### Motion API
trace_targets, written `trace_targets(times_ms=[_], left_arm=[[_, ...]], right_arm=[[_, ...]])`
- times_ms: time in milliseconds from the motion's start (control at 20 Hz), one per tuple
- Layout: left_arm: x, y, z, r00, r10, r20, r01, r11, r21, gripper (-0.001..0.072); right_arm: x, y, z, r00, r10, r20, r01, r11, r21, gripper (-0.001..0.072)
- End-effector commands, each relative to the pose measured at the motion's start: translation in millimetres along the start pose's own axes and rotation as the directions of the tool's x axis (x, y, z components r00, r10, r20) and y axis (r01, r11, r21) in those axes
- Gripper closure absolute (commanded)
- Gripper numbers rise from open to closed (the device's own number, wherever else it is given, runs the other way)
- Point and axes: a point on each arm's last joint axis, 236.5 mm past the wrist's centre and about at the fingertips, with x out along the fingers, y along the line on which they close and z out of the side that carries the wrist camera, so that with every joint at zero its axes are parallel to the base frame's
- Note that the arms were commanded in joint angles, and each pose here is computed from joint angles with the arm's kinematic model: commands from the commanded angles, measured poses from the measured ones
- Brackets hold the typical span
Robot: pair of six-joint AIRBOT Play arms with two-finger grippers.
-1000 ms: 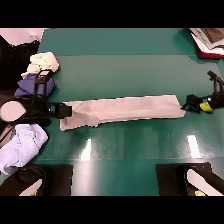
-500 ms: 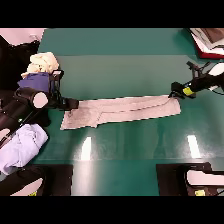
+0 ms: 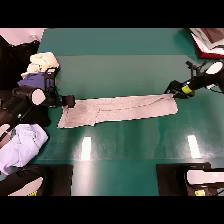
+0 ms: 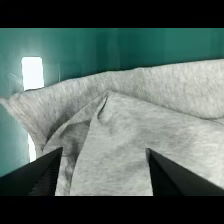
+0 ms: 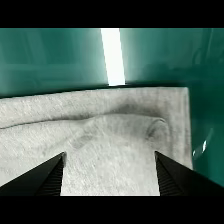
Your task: Fold the shirts.
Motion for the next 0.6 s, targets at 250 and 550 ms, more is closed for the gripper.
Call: trace_targets(times_ms=[250, 550], left_arm=[[-16, -31, -5, 0.991, -0.12, -0.066, 0.12, 0.993, 0.009, 0.0681], [-17, -39, -7, 0.985, -0.153, -0.075, 0.153, 0.988, -0.019, 0.0681]], right_arm=[[-27, -64, -27, 0.991, 0.081, -0.108, -0.081, 0.997, 0.004, 0.0081], [19, -49, -35, 0.938, 0.273, -0.212, -0.277, 0.961, 0.011, 0.0082]])
